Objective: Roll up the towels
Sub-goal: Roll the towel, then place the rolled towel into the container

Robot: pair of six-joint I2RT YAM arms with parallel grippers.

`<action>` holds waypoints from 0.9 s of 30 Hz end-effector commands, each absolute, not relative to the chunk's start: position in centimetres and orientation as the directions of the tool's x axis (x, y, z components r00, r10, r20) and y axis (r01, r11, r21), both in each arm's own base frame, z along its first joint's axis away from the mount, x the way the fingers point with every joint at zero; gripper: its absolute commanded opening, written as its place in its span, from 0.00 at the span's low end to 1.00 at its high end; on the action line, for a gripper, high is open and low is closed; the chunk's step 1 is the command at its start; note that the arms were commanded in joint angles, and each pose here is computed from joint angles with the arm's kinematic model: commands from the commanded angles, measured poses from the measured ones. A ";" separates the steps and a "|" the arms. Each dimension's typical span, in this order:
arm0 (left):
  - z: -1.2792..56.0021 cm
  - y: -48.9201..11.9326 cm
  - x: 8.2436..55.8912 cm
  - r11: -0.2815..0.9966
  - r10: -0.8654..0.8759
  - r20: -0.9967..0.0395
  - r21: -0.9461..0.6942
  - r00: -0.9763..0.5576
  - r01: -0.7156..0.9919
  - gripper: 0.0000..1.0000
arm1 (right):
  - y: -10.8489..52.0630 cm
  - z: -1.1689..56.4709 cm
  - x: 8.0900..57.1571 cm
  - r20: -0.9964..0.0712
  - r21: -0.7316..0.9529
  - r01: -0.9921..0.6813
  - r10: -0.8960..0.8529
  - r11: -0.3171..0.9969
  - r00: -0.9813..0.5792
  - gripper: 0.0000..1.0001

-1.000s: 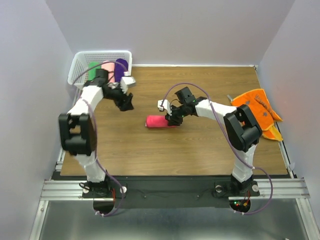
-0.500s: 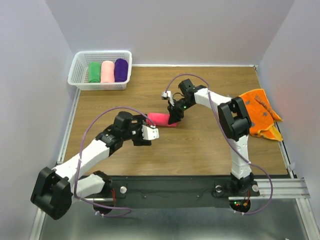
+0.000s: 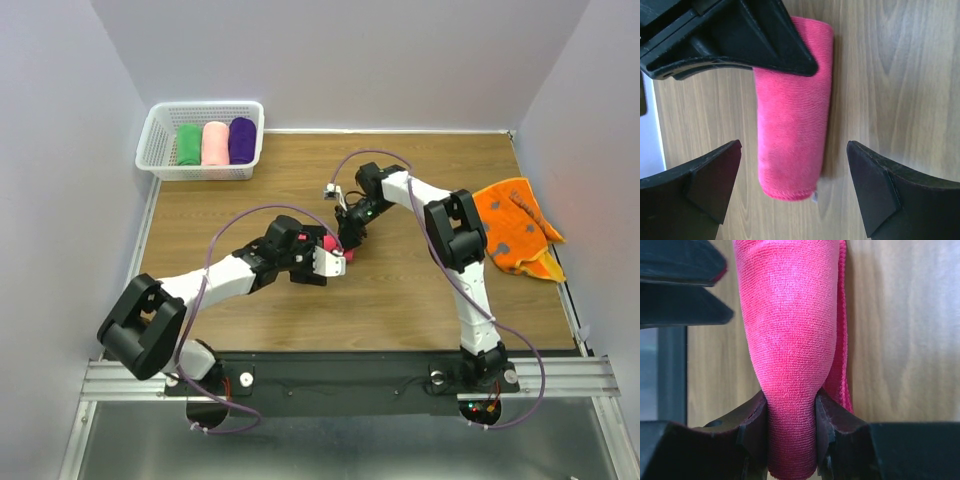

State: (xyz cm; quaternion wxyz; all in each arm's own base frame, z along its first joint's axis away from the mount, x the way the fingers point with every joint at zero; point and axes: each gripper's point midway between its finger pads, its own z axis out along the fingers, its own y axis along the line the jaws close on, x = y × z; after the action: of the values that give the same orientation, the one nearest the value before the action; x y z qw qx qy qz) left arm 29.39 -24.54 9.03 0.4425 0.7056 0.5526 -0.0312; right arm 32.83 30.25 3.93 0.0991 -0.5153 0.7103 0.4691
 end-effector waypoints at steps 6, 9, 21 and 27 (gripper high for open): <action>9.3 -27.4 30.8 -0.059 0.722 -0.540 0.574 0.432 0.816 0.99 | 28.7 1.5 29.4 -0.479 0.675 -0.735 -0.725 0.055 -0.495 0.01; 8.1 -27.9 30.1 -0.103 0.716 -0.551 0.523 0.428 0.846 0.99 | 28.7 1.5 29.4 -0.476 0.677 -0.734 -0.727 0.055 -0.494 0.01; 3.0 -27.1 28.9 -0.191 0.788 -0.500 0.355 0.359 0.915 0.99 | 28.8 1.4 29.0 -0.456 0.718 -0.696 -0.735 0.030 -0.502 0.01; 1.9 -27.1 29.2 -0.197 0.819 -0.473 0.300 0.325 0.933 0.79 | 28.6 1.8 27.8 -0.430 0.762 -0.648 -0.736 0.016 -0.524 0.03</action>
State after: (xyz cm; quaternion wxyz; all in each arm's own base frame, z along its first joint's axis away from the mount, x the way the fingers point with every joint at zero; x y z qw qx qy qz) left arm 30.00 -27.80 3.53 0.3225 0.7602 0.5552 -0.0996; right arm 29.61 29.58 3.85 0.0069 -0.4770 0.7095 0.5188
